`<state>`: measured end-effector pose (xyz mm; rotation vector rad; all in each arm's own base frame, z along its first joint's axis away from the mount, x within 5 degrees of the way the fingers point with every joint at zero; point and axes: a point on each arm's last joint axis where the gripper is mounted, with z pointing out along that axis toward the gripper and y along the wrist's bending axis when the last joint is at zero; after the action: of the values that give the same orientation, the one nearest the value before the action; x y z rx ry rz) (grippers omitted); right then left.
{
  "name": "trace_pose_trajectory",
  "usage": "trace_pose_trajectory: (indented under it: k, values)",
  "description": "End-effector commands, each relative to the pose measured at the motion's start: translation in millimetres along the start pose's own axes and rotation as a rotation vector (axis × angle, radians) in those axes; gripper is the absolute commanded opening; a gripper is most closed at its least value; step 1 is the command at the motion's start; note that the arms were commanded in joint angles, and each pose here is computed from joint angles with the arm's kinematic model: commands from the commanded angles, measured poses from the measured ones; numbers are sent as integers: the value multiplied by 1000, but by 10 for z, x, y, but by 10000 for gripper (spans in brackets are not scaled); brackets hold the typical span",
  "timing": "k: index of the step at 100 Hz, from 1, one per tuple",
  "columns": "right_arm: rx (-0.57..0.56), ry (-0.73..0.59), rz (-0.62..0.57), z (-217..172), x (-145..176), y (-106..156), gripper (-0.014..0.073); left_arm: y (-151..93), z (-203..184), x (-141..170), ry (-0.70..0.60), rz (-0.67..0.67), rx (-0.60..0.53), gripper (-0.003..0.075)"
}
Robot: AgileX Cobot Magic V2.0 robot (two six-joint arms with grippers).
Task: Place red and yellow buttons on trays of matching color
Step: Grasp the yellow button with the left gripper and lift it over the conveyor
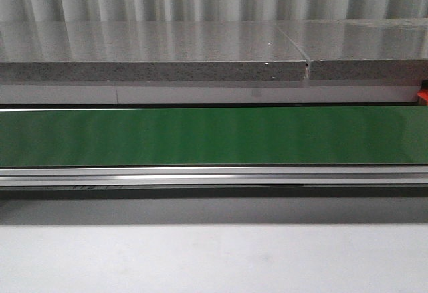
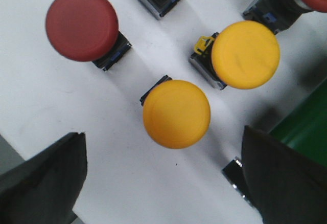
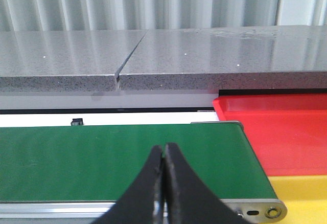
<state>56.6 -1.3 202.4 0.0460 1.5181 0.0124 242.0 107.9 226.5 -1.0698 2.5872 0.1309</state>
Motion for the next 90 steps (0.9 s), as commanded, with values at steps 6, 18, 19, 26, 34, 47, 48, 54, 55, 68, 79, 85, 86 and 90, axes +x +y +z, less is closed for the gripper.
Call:
trace_pose_trajectory:
  k: [6,18,19,26,34,47,48,54,55,68,79,85,86,90]
  values:
    - [-2,-104,-11,-17,-133,4,-69,-48,-40,-131,-57,-16,31,599]
    - [-2,-104,-11,-17,-133,4,-69,-51,36,-137,-38,-16,23,599]
    - [-2,-104,-11,-17,-133,4,-69,-53,43,-139,-38,-16,24,599]
    - [-2,-104,-11,-17,-133,4,-69,-53,78,-144,-31,-17,20,599]
    - [-2,-104,-11,-17,-133,4,-69,-55,112,-142,-21,-16,16,588]
    - [-2,-104,-11,-17,-133,4,-69,-56,141,-138,-9,-15,11,478]
    - [-2,-104,-11,-17,-133,4,-69,-56,141,-138,-9,-15,11,470]
    - [-2,-104,-11,-17,-133,4,-69,-56,141,-138,-9,-15,11,384]
    - [-2,-104,-11,-17,-133,4,-69,-56,141,-138,-9,-15,11,374]
    - [-2,-104,-11,-17,-133,4,-69,-53,141,-135,-5,-13,8,169]
    - [-2,-104,-11,-17,-133,4,-69,-41,140,-100,31,-12,-11,1]
    - [-2,-104,-11,-17,-133,4,-69,-29,111,-83,43,-12,-18,-20]
    - [-2,-104,-11,-17,-133,4,-69,-28,106,-77,48,-14,-19,-21]
    - [-2,-104,-11,-17,-133,4,-69,-16,52,-66,45,-16,-20,-20]
